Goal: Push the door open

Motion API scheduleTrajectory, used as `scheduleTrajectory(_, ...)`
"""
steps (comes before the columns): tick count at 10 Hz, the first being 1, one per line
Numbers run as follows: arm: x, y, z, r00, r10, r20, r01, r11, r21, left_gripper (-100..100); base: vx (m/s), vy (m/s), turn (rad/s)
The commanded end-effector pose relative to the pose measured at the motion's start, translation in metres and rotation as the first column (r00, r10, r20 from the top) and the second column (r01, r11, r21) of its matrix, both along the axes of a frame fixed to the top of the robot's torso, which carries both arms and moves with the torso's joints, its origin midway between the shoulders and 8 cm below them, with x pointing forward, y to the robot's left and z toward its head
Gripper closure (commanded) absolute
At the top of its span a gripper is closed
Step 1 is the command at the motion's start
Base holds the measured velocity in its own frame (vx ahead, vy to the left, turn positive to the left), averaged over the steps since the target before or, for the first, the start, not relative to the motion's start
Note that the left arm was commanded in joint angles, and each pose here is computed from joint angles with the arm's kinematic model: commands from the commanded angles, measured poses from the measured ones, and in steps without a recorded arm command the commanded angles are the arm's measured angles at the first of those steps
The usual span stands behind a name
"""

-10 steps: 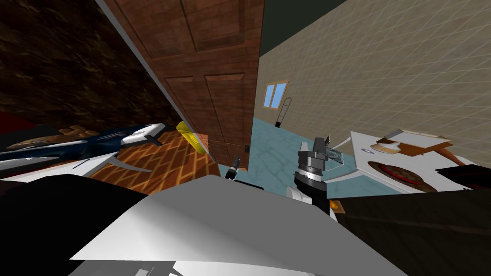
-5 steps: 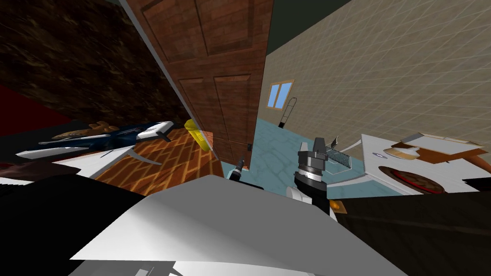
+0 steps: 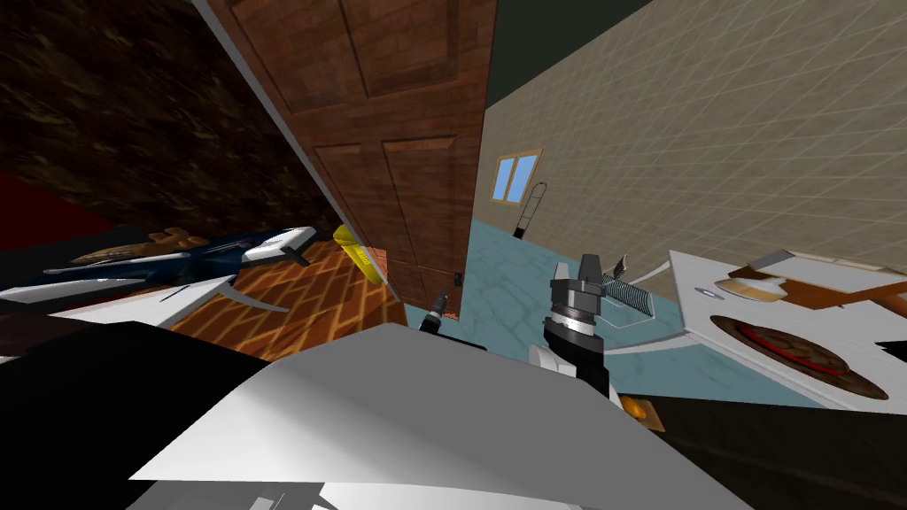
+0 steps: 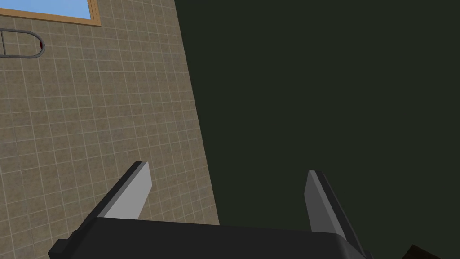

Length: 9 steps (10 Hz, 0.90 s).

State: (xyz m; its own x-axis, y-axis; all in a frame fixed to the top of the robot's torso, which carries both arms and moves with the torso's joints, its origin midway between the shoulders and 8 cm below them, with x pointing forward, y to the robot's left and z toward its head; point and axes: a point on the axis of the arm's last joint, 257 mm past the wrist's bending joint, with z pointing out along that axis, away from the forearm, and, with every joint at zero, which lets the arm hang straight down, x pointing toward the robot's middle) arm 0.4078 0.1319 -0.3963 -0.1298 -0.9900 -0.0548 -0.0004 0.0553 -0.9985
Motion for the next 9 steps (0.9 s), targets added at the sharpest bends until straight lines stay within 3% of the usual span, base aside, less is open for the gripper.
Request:
scheduleTrajectory(1, 0.003, 0.006, -0.001, 1.0000, 0.004, 0.001, -0.004, 1.0000, 0.006, -100, 0.293, -0.023, -0.027)
scheduleTrajectory(6, 0.008, -0.001, 0.001, 0.9999, 0.015, 0.003, -0.015, 0.9997, -0.022, -100, 0.194, -0.049, -0.017)
scheduleTrajectory(7, 0.008, -0.001, 0.001, 0.9999, 0.015, 0.003, -0.015, 0.9997, -0.022, 100, -0.013, 0.000, 0.006)
scheduleTrajectory(9, 0.008, -0.001, 0.001, 0.9999, 0.015, 0.003, -0.015, 0.9997, -0.022, 100, -0.031, 0.009, -0.007)
